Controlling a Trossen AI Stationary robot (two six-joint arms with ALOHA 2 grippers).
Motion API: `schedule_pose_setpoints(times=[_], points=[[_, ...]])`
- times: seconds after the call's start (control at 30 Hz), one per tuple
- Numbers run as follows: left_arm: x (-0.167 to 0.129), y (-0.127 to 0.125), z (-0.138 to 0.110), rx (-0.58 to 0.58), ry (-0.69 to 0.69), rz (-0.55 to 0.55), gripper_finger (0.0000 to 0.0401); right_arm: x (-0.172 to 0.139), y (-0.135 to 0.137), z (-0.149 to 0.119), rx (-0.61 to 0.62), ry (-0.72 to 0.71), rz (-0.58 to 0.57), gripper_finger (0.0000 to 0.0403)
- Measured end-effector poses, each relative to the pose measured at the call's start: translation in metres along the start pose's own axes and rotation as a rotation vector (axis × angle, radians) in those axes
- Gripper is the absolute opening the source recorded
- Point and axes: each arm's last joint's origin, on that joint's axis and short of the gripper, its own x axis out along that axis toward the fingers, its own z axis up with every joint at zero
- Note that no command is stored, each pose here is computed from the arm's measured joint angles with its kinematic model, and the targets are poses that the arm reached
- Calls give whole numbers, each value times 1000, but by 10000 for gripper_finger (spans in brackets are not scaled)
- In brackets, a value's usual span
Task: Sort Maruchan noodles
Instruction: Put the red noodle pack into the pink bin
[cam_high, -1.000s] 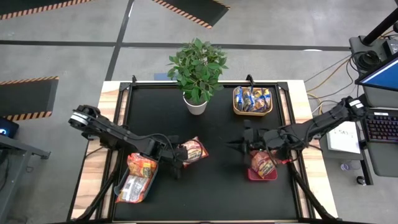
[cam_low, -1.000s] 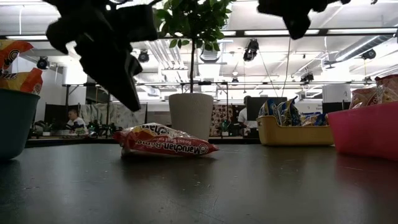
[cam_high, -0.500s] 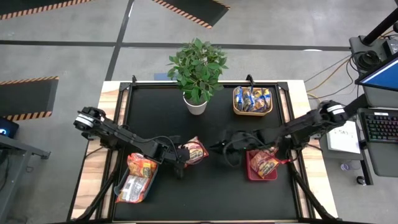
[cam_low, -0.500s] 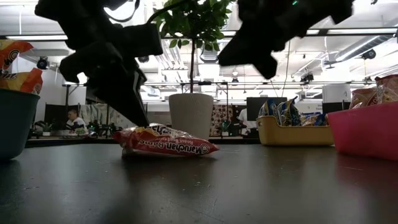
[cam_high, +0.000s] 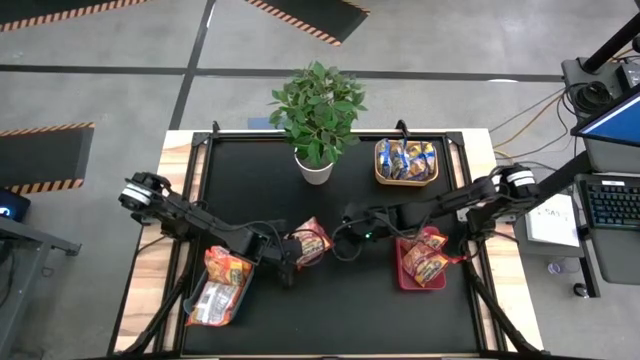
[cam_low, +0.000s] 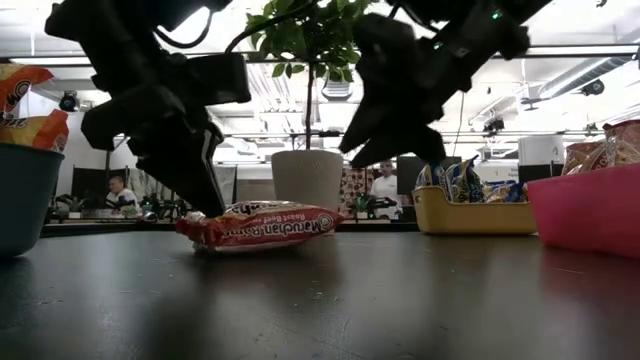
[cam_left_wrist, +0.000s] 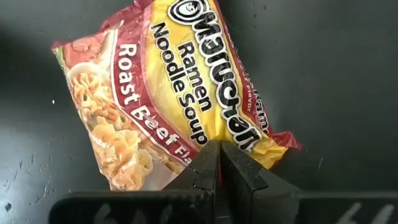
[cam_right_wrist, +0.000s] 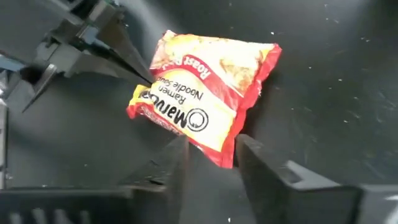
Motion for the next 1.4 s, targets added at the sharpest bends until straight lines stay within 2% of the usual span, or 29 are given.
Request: schedule_pose_setpoints(times=[0.37,0.6,0.87,1.0,1.2,1.3,1.4], points=[[5,-1,-15,-38,31,2,0,34,-8,11,56,43,-23,277],[6,0,-19,-57,40,7,0,61,-14,19,74,77,9,329],[7,-1,-19,-58,30,2,0,84,-12,22,70,101,66,329],[8,-1,-19,-66,9,-8,0,84,-9,26,69,82,125,325],[9,-1,-20,-70,-4,-15,0,84,-9,26,68,73,131,322],[9,-2,-20,-74,-15,-20,0,84,-8,27,67,65,133,296],[10,-2,-20,-75,-22,-24,0,84,-8,27,67,59,137,249]])
